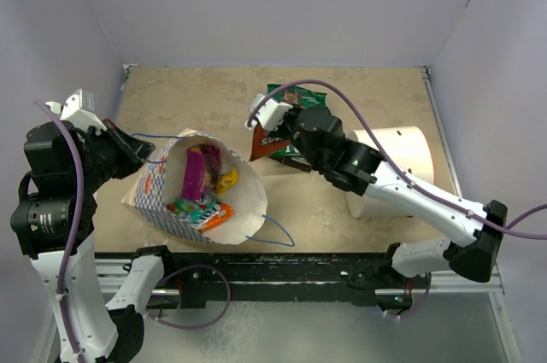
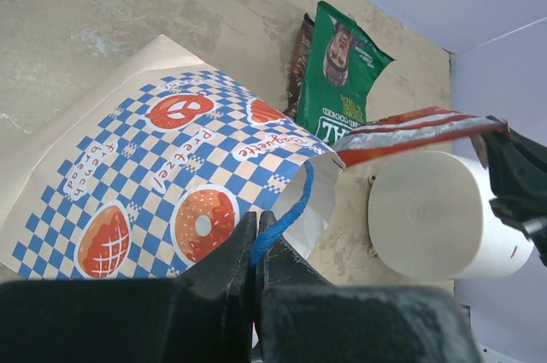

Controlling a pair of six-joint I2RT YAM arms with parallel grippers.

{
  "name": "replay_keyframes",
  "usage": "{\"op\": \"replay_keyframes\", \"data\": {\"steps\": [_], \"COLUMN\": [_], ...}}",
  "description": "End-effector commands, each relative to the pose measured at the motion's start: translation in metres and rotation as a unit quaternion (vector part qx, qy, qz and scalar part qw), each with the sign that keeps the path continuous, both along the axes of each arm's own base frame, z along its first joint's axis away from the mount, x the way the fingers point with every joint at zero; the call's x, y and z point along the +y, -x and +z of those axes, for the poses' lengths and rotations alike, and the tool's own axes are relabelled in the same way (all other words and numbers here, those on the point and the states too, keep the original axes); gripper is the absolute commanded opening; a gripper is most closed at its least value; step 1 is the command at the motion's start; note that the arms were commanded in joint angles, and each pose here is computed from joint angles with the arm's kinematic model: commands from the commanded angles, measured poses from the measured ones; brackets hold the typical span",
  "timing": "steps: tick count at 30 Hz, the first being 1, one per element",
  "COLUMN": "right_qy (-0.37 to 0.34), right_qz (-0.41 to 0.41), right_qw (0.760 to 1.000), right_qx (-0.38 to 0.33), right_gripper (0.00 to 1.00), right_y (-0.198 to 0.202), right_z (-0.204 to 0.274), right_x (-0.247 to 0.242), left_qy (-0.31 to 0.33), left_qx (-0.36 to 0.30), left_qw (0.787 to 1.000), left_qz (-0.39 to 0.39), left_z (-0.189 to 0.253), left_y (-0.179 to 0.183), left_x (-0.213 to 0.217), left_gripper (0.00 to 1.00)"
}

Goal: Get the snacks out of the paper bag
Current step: Place the snack at the center of the board.

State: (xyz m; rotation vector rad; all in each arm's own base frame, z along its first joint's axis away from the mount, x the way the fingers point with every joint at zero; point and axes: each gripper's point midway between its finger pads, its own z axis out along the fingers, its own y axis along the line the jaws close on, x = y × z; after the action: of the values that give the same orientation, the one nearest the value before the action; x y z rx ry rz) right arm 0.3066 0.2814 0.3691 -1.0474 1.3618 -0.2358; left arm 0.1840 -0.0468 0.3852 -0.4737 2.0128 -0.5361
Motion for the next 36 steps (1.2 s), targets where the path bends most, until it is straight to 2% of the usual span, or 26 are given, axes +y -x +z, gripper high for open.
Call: {"op": "replay_keyframes", "data": {"steps": [1, 7, 21, 36], "right_qy": [-0.037, -0.009, 0.064, 0.073], "right_qz": [-0.068, -0.099, -0.129, -0.165], "right_qw": [0.997, 0.994, 0.986, 0.98], "right_qx": [0.002, 0.033, 0.081, 0.088], "right_gripper": [0.0, 0.0, 0.0, 0.0], "right_y": [-0.026, -0.047, -0.068, -0.146], "right_z": [0.002, -0.029, -0.078, -0.108], "right_x": [-0.024, -0.028, -0.035, -0.04], "left_qy": [-0.012, -0.016, -0.022, -0.038], "left_qx": [-0.03, -0.029, -0.021, -0.016], "left_qw": [0.999, 0.999, 1.0, 0.999], "left_qz": [-0.009, -0.004, 0.005, 0.009], "left_z": [0.015, 0.015, 0.009, 0.008], "left_y": [-0.001, 0.002, 0.002, -0.008], "left_x": [-0.001, 0.001, 0.005, 0.011], "left_gripper": [0.0, 0.0, 0.0, 0.0]}}
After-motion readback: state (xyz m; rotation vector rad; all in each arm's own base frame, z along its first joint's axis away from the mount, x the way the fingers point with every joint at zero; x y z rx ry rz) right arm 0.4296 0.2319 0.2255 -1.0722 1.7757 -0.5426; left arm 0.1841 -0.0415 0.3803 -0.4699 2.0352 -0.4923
